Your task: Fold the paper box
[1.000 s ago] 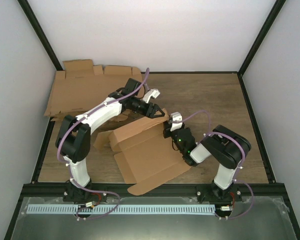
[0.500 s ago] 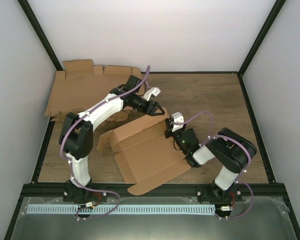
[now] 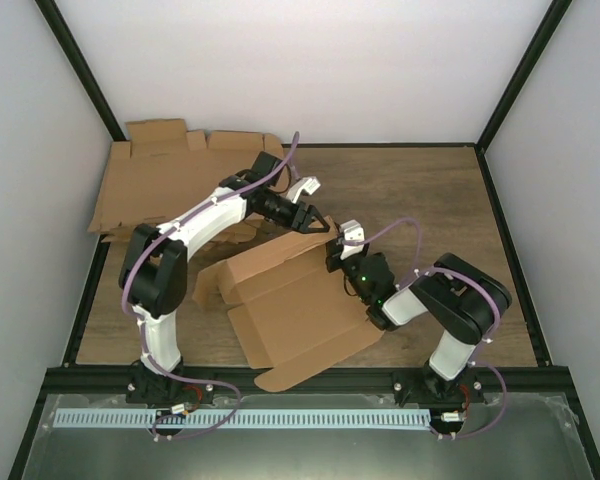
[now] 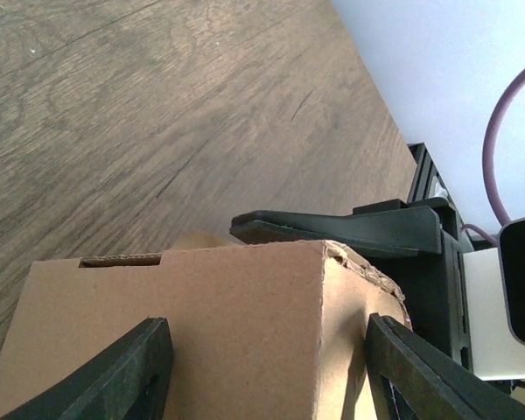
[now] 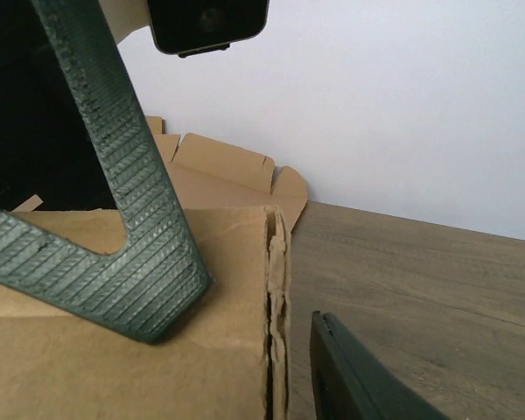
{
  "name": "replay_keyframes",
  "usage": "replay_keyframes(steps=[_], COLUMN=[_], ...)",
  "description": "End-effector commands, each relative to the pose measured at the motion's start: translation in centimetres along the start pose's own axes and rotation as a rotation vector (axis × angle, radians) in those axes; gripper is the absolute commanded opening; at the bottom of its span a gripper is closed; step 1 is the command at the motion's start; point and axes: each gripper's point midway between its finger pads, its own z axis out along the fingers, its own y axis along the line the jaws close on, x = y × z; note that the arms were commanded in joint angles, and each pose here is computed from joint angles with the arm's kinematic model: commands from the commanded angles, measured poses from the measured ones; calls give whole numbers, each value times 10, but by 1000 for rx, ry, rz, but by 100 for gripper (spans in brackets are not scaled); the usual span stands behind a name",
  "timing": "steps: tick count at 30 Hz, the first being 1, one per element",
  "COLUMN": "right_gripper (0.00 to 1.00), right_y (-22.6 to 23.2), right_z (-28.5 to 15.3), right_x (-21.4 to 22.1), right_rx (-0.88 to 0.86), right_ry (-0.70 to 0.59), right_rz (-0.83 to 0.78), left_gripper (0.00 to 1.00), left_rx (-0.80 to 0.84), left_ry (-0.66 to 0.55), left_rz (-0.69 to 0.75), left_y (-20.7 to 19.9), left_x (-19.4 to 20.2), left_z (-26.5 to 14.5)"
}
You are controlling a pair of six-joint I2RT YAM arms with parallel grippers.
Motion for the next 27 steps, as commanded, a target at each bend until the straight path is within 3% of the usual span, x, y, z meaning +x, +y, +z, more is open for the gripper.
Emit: replay_keyframes(steps=[1,5,6,21,24,27], right_gripper=[29,1,1,4,8,21], right_y=[3,3,3,2,2,3], right_z=[11,14,14,21,23,24], right_x=[-18,-20,-20,-1,7,17], right_rx=[-2,1,4,20,19,16], right_ry=[-58,-65,-68,-13,7,32], right_rz=[4,0,2,-2,3,9], left_gripper=[62,62,62,70,70,70], left_rx=[-11,-5,-4,-27,-49,-57], left_ry=[119,118,116,57,59,62], left_rz=[-106,-104,-103,-89,-90,-92], left_y=[17,14,14,8,11,13], left_x=[38,37,36,24,27,30], left_z=[16,15,14,6,5,5])
